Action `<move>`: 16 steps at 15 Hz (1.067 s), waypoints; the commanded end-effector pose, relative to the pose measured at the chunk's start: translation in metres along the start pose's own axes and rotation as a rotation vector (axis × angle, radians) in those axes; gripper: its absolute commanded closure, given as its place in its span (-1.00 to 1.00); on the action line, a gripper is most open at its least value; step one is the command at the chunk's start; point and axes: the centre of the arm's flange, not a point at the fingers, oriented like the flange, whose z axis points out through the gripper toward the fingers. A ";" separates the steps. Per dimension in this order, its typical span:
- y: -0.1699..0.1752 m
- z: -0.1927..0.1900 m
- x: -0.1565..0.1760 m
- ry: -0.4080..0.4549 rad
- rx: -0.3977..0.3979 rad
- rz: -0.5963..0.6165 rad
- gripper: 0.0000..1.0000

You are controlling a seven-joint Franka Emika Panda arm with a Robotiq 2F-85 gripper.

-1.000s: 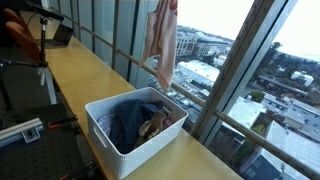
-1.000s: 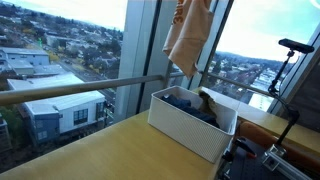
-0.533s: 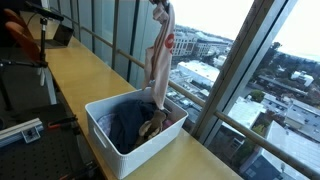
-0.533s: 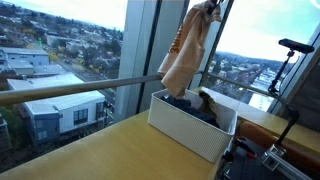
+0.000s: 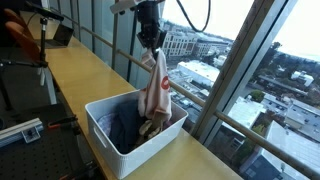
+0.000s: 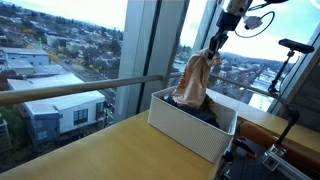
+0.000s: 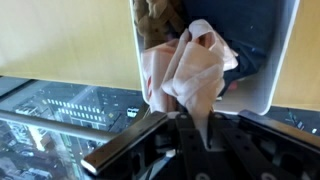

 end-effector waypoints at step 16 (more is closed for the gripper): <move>-0.016 0.021 -0.052 -0.064 0.121 0.035 -1.00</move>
